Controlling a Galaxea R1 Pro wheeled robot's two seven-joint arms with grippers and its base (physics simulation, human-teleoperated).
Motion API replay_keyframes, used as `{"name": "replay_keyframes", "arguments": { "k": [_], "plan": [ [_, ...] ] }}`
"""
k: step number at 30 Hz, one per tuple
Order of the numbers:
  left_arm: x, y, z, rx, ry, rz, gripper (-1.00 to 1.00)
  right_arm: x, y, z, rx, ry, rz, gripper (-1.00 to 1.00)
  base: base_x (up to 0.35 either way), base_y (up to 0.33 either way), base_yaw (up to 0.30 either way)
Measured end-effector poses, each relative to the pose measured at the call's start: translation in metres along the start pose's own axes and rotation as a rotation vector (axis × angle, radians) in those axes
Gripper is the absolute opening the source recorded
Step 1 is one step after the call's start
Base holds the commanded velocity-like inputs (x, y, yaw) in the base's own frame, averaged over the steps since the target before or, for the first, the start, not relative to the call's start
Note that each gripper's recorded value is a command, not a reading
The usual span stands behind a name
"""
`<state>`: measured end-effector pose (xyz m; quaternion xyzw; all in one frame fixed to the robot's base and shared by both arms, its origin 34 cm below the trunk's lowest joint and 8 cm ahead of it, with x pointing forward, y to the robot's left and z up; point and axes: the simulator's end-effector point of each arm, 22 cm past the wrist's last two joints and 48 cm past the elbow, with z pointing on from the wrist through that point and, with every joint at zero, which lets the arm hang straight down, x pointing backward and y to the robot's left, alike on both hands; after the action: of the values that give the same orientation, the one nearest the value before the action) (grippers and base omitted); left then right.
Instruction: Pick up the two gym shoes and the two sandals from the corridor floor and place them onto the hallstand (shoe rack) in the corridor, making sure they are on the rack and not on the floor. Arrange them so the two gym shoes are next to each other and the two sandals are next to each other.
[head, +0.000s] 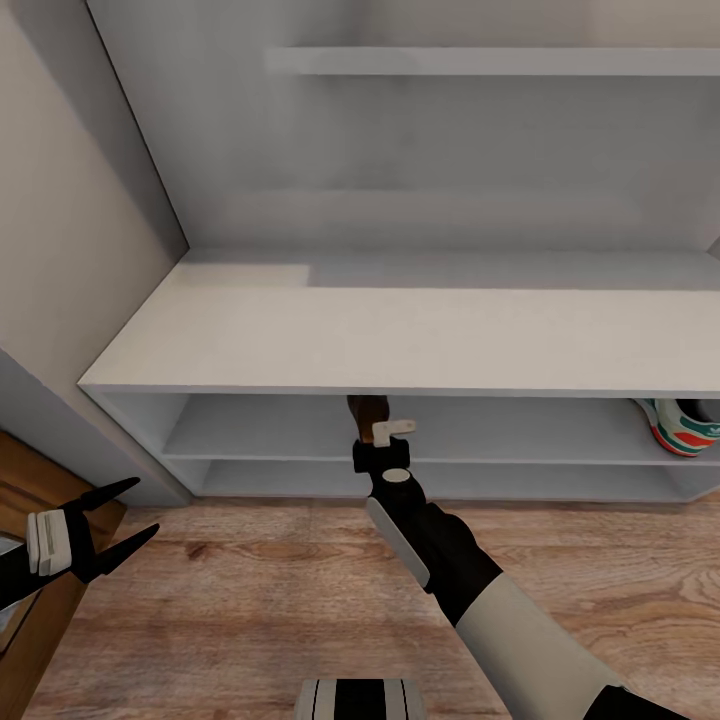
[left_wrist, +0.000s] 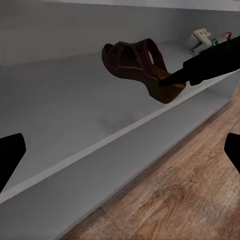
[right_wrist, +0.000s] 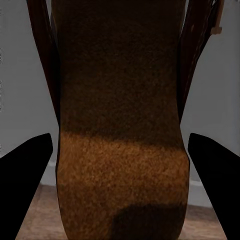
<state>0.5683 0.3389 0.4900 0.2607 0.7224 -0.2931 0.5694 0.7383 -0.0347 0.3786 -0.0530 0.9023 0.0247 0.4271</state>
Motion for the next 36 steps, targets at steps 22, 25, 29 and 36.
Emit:
{"name": "replay_keyframes", "arguments": {
  "k": [22,25,29,36],
  "plan": [
    [0.0001,0.0,0.0,0.0,0.0,0.0,1.0,-0.0053,0.0003,-0.0001,0.0,-0.027,0.016,-1.0,0.0,0.0,0.0],
    [0.0001,0.0,0.0,0.0,0.0,0.0,1.0,-0.0054,0.0003,-0.0001,0.0,-0.028,0.016,-1.0,0.0,0.0,0.0],
    [0.0003,-0.0002,0.0002,0.001,0.001,-0.002,1.0,-0.0055,0.0003,-0.0001,0.0,-0.028,0.016,-1.0,0.011,0.0,0.0],
    [0.0001,-0.0003,0.0002,0.001,0.0,-0.001,1.0,-0.0056,0.0003,-0.0002,0.0,-0.028,0.016,-1.0,0.092,0.0,0.0]
  ]
}}
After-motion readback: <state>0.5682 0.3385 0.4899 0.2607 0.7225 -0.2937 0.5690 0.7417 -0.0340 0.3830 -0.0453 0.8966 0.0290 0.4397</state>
